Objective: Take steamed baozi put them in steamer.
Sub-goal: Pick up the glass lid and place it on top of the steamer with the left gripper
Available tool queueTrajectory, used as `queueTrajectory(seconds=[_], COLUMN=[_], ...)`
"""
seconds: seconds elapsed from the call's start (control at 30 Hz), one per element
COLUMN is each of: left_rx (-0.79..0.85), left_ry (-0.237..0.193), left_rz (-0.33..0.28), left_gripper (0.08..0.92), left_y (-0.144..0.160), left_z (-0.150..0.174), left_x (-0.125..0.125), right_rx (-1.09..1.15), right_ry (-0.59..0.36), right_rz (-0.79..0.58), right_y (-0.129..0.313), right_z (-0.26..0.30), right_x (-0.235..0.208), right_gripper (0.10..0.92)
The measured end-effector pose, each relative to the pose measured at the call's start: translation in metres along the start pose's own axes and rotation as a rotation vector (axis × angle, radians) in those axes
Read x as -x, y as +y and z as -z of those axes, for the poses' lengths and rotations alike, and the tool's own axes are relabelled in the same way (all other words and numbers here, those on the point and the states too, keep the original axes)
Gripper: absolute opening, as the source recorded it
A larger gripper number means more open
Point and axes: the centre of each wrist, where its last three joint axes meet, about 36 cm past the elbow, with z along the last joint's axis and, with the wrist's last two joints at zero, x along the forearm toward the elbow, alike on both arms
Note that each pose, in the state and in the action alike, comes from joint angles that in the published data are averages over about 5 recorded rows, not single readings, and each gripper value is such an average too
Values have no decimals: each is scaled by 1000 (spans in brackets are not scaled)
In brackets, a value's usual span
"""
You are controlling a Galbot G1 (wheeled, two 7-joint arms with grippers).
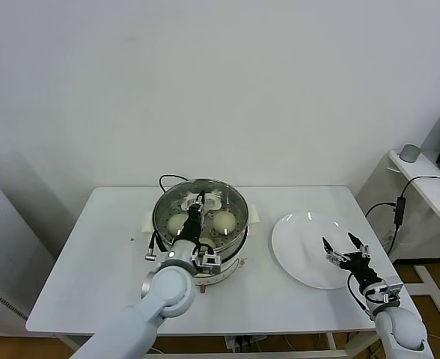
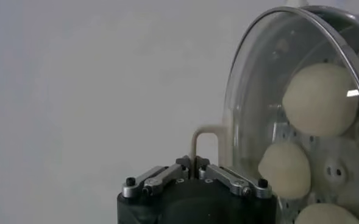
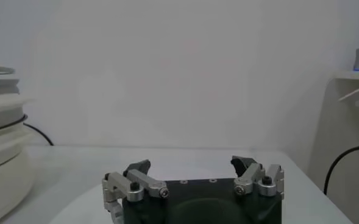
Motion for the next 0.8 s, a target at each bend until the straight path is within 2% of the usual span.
queueTrajectory(seconds=[0.5,0.6,0.8], left_rx=[-22,-31,-61], left_ry=[16,20,24], left_rz=[-9,-8,-4], left_gripper=[111,158,327], left_y=[-8,-10,-11], left_z=[-1,-1,-5], left_x=[3,2,-2], right_rx=[5,6,10], right_ry=[0,0,1], right_rz=[-1,0,2], right_y=[-1,0,0], right_z=[-3,-3,-5], right_x=[-3,-3,-4], right_gripper=[823,823,823])
